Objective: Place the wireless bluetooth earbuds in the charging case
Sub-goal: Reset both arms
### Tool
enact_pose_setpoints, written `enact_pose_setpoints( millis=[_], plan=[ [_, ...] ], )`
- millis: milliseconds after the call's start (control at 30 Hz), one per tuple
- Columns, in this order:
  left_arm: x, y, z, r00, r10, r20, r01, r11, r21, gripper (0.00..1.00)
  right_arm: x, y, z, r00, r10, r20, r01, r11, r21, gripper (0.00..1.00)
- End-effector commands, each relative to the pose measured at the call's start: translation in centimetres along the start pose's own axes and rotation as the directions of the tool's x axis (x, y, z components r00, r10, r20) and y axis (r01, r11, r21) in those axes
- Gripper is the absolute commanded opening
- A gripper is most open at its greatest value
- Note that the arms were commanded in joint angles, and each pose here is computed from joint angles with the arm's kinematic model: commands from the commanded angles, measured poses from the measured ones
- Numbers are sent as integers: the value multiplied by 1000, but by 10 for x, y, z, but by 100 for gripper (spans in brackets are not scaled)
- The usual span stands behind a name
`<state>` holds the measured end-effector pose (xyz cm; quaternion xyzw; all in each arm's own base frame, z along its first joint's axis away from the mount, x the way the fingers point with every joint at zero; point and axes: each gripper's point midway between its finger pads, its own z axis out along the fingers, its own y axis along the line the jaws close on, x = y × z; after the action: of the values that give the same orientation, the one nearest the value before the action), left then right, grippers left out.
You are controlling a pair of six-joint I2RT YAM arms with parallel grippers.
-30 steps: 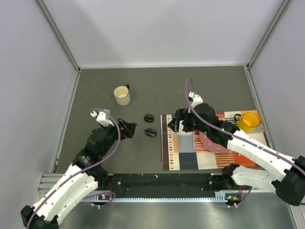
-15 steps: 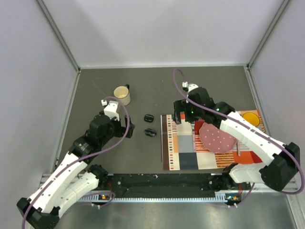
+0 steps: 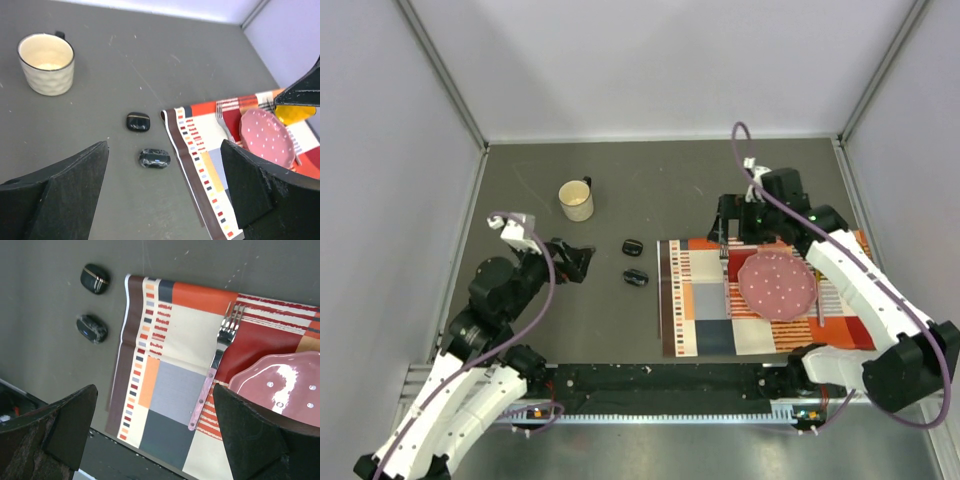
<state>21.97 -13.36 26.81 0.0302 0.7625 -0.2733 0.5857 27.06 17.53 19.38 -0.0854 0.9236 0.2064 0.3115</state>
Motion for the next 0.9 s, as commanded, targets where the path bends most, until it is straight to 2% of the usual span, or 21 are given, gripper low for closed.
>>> enact_pose_setpoints(
  millis=[0, 67, 133, 167, 300, 333, 400, 500, 533, 600, 667, 733, 767, 800, 867],
  plan=[
    [-26, 5, -16, 989, -101, 111, 108, 993, -53, 99, -19, 12, -21, 996, 48, 77, -37, 988, -148, 99],
    [-31, 6, -20, 981, -153, 121, 162, 984, -73, 99, -23, 9, -23, 994, 49, 96, -36, 991, -129, 99],
    [-23, 13, -20, 986, -150, 77, 159, 979, -127, 99, -24, 9, -24, 994, 49, 102, -36, 991, -127, 99],
    [-30, 18, -21, 985, -147, 93, 160, 974, -159, 99, -25, 9, -24, 993, 51, 107, -38, 992, -123, 99],
    [-39, 19, -17, 999, -10, 45, 18, 984, -179, 99, -25, 2, -25, 990, 55, 129, -43, 995, -93, 99],
    [-38, 24, -14, 1000, 13, 21, -8, 977, -213, 99, -27, -5, -24, 987, 56, 149, -49, 997, -54, 99],
    [-54, 43, -19, 997, 42, 68, -17, 944, -330, 99, -27, -19, -22, 982, 55, 180, -59, 998, 13, 99],
    [-65, 58, -18, 990, 72, 118, -19, 915, -403, 99, -31, -48, -26, 962, 35, 271, -79, 985, 154, 99],
    [-65, 55, -14, 988, 76, 132, -20, 923, -384, 99, -36, -60, -34, 946, 19, 324, -93, 972, 214, 99],
    [-54, 42, -5, 993, 90, 75, -63, 952, -299, 99, -37, -76, -34, 922, -8, 386, -107, 955, 276, 99],
    [-49, 34, -4, 998, 45, 44, -32, 963, -267, 99, -43, -87, -47, 881, -64, 468, -106, 938, 329, 99],
    [-47, 31, -2, 999, -17, 44, 28, 964, -265, 99, -41, -94, -41, 844, -113, 525, -83, 938, 335, 99],
    [-45, 30, -3, 999, -23, 27, 30, 963, -266, 99, -44, -92, -53, 807, -161, 568, -51, 940, 338, 99],
    [-48, 30, -5, 999, -29, 31, 36, 962, -272, 99, -32, -98, -44, 807, -167, 566, -47, 938, 345, 99],
    [-55, 30, -10, 997, -47, 64, 64, 959, -277, 99, -41, -93, -57, 730, -182, 659, -49, 947, 316, 99]
  ],
)
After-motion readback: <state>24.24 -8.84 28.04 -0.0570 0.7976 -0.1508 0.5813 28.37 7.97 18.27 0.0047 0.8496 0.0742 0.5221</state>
